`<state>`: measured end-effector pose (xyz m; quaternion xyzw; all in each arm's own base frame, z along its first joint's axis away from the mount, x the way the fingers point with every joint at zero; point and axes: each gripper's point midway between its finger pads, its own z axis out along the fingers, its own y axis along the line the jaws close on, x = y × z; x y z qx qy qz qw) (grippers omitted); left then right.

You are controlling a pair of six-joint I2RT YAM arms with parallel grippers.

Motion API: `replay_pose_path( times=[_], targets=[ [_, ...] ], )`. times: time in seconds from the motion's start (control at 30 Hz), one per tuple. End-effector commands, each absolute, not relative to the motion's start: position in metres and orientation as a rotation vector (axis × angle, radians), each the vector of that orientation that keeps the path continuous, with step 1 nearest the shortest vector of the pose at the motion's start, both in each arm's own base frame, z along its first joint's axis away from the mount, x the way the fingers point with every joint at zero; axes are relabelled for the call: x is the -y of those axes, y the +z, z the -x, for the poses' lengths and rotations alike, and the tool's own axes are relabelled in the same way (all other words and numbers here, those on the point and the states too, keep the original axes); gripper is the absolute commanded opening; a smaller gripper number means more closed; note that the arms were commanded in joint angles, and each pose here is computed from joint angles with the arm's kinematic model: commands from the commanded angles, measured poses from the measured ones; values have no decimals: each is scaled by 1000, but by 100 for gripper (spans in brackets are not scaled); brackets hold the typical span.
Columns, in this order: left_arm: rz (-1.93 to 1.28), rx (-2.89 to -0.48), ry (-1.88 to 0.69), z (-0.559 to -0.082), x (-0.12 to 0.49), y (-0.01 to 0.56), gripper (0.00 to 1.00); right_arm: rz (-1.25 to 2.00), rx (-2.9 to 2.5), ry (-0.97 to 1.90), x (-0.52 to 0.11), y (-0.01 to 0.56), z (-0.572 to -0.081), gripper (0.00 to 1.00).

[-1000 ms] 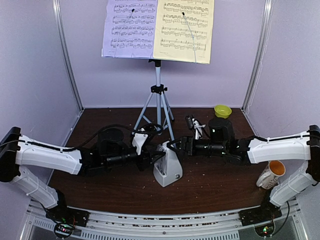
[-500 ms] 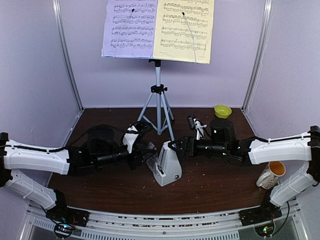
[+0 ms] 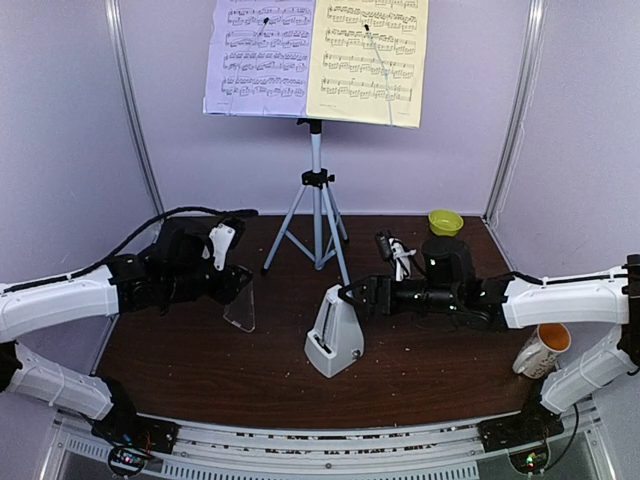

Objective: Set up the instrument practice props

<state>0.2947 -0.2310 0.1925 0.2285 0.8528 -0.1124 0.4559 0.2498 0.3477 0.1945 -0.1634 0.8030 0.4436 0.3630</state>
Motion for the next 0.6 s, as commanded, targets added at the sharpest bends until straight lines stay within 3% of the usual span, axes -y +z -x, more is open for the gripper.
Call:
replay_pose_path(
  times=[0.0,0.57],
  targets=[
    [-443,-2260,-172,-323,196,179,6,439,-2190,1034,-333,166,-247,85],
    [-371,-2476,-30,-455,163,108,9,442,-2096,1086,-343,211,-253,89]
  ],
)
